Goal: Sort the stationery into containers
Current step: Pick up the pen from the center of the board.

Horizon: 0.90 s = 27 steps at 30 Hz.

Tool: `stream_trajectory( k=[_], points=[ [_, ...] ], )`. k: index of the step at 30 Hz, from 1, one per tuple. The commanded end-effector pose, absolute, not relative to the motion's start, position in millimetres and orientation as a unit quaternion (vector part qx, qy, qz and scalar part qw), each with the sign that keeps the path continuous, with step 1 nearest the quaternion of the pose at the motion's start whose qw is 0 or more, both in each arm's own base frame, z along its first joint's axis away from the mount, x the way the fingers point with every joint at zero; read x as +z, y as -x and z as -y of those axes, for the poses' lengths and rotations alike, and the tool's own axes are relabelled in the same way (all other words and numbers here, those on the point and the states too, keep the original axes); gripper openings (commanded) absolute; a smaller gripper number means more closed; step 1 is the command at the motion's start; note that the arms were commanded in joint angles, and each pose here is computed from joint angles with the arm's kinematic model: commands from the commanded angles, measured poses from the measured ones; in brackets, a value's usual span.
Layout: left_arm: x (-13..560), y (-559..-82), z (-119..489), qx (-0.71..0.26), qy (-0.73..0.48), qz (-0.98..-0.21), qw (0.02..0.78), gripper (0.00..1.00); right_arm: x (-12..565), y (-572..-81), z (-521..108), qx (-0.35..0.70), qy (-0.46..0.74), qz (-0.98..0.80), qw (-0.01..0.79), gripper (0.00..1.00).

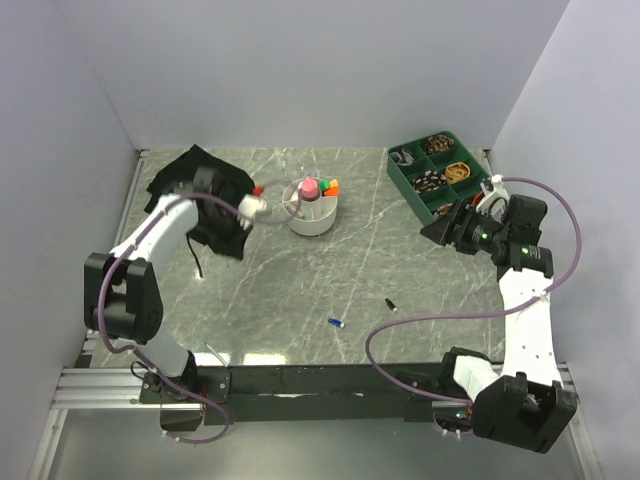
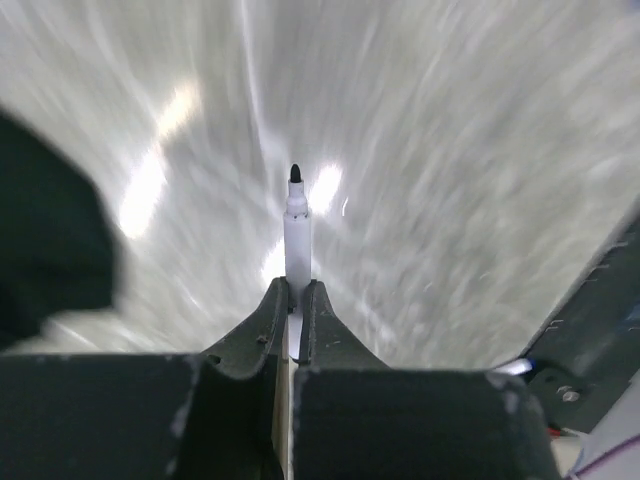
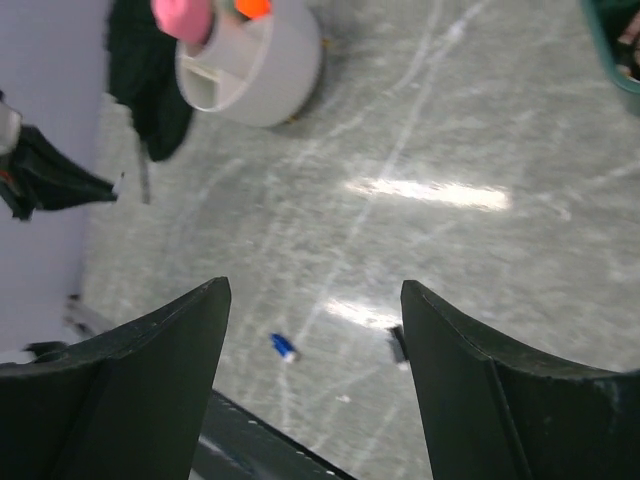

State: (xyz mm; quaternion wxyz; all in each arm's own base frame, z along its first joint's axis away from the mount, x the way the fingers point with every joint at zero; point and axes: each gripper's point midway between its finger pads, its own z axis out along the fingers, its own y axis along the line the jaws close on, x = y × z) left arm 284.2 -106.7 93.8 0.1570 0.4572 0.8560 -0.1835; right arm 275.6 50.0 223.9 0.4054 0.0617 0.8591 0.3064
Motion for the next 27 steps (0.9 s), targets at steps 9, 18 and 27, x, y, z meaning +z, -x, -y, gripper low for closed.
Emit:
stream_trajectory(
  k=[9, 18, 27],
  points=[
    [175, -299, 205, -0.399, -0.459, -0.771, 0.192, 0.01, 226, -266, -90, 0.263, 0.214, -0.848, 0.406, 0.78],
    [156, -301, 216, -0.323, -0.459, -0.797, 0.223, 0.01, 131, -239, -53, 0.102, 0.319, -0.863, 0.378, 0.79],
    [156, -307, 207, -0.288, -0.459, -0.809, 0.229, 0.01, 102, -249, -92, 0.164, 0.310, -0.886, 0.304, 0.75]
  ],
)
